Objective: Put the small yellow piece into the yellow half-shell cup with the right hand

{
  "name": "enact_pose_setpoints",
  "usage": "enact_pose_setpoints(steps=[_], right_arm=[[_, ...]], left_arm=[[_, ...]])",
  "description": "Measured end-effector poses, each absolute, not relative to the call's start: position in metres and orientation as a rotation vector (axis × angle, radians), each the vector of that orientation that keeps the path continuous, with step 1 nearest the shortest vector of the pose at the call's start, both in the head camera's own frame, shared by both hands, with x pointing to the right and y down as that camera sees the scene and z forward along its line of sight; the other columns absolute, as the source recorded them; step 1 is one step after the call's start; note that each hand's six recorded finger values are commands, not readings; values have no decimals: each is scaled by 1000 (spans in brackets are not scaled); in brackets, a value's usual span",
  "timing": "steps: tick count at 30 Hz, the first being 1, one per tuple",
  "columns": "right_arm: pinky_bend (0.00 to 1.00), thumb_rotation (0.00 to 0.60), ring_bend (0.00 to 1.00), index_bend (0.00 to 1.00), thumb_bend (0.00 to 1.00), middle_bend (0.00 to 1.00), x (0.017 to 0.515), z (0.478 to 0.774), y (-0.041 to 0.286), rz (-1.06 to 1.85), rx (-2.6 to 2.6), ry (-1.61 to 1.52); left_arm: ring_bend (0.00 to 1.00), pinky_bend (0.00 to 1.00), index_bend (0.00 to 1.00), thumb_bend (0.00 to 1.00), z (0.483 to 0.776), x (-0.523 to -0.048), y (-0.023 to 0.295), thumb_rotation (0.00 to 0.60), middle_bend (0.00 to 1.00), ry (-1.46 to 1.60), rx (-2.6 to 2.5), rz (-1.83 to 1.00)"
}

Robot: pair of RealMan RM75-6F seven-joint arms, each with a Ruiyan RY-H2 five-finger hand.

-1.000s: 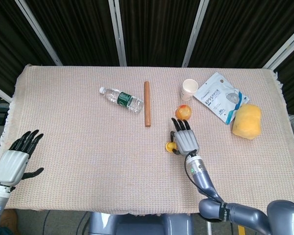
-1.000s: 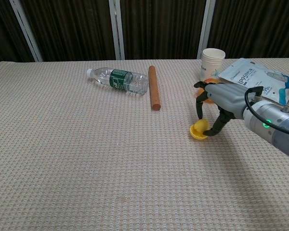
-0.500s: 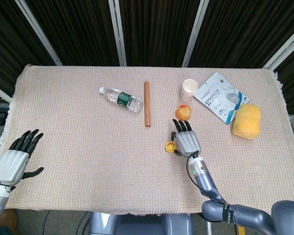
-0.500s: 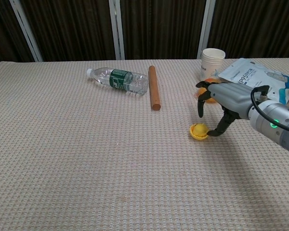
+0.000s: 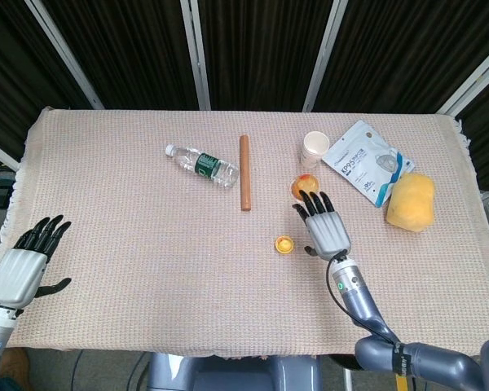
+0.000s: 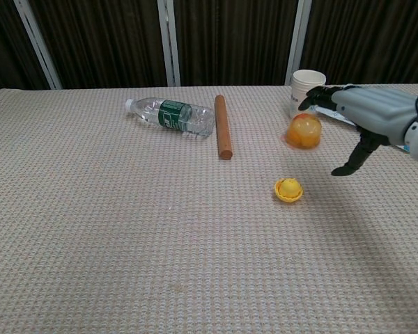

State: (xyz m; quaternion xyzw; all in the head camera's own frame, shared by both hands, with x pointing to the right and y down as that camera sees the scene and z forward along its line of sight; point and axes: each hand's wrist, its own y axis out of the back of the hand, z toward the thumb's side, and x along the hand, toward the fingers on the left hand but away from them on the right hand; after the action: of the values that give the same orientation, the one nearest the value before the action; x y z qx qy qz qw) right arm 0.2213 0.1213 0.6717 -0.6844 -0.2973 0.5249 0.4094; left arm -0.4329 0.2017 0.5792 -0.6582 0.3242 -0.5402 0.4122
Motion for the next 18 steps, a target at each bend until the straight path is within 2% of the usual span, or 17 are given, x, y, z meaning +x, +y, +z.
enact_pose_setpoints(steps=[10,18], right_arm=[[0,600,0,0,0,0,291,586,131,1336,-1548,-787],[0,600,0,0,0,0,347,551,166,1404,-1448,-831]], left_arm=[[0,190,0,0,578,-432,203,600,0,797,-1646,-1350],[0,190,0,0,579,-430,202,600,0,792,-1643,-1348]])
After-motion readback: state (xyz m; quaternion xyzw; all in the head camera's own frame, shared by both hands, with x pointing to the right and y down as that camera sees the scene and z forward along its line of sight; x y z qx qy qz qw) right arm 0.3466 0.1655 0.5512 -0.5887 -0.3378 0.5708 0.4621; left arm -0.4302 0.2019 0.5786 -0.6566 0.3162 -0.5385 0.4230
